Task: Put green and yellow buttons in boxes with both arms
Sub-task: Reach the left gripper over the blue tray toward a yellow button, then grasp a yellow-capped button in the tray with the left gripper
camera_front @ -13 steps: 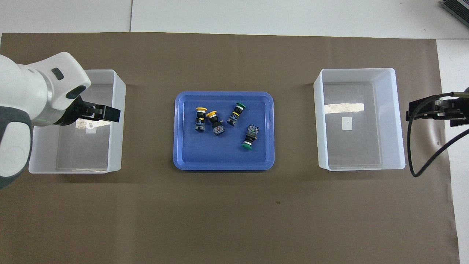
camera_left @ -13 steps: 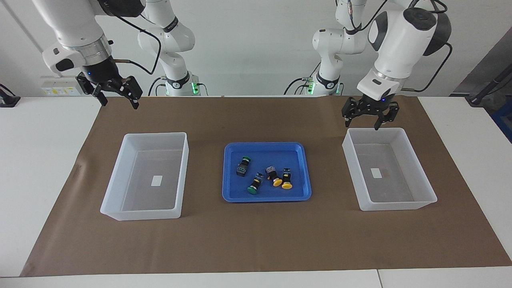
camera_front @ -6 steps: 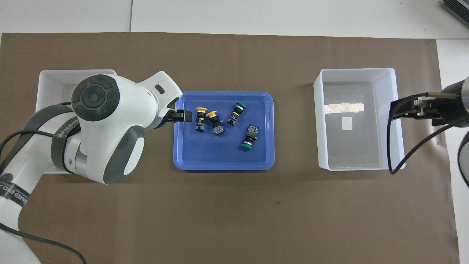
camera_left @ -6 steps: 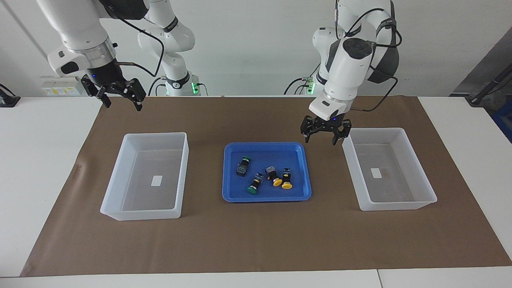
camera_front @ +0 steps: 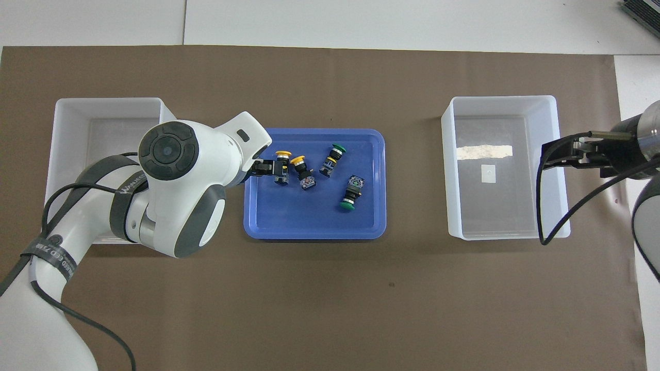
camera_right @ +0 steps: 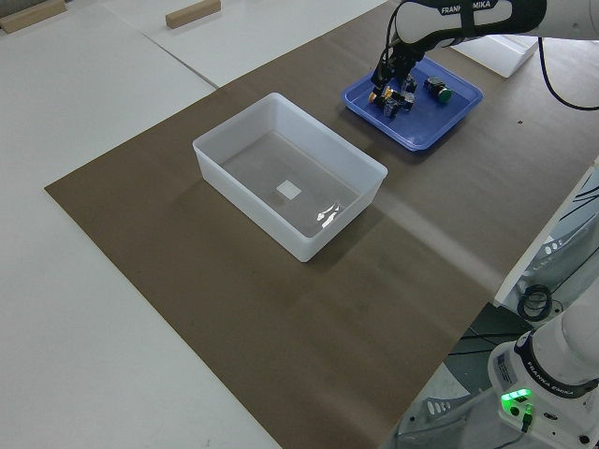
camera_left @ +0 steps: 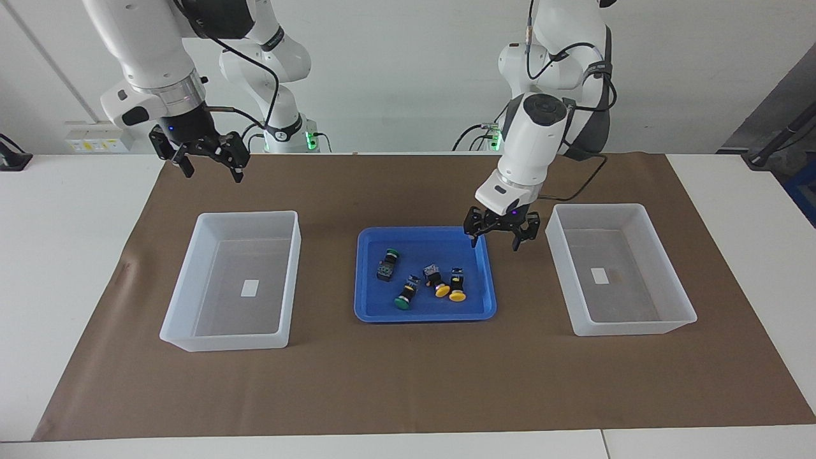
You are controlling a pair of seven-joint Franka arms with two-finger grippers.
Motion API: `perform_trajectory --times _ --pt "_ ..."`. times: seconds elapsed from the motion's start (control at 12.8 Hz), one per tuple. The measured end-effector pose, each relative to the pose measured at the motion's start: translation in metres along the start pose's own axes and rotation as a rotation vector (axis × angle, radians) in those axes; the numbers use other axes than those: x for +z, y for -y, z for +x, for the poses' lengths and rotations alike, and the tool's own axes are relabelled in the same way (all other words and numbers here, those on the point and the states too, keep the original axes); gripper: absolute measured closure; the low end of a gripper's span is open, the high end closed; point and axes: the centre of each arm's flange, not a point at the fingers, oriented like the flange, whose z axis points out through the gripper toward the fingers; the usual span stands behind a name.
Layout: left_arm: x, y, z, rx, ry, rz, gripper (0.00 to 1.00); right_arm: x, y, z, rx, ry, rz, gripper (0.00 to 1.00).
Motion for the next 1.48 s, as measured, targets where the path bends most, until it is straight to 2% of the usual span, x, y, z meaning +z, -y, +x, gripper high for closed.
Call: perform_trajectory --times 0.39,0.7,1.09,1.25,1.33,1.4,1.48 --pt "0.042 -0.02 -0.004 -0.056 -0.017 -0.016 0.0 0.002 0.0 -0.001 0.0 0.005 -0.001 0.0" --pt "0.057 -0.027 -0.008 -0.073 -0.02 -0.022 0.0 0.003 0.0 -0.001 0.0 0.006 -0.001 0.0" --pt "0.072 -0.024 -0.017 -0.083 -0.035 -0.029 0.07 0.003 0.0 -0.001 0.0 0.006 -0.001 0.0" --pt "0.077 -0.022 -0.021 -0.084 -0.035 -0.028 0.17 0.003 0.0 -0.001 0.0 0.006 -0.001 0.0" --pt "0.079 -0.022 -0.023 -0.083 -0.031 -0.027 0.17 0.003 0.0 -0.001 0.0 0.006 -0.001 0.0" --pt "0.08 -0.024 -0.026 -0.08 -0.027 -0.026 0.26 0.003 0.0 -0.001 0.0 0.006 -0.001 0.0" --pt "0.082 -0.026 -0.028 -0.076 -0.023 -0.025 0.41 0.003 0.0 -0.001 0.001 0.006 -0.001 0.0"
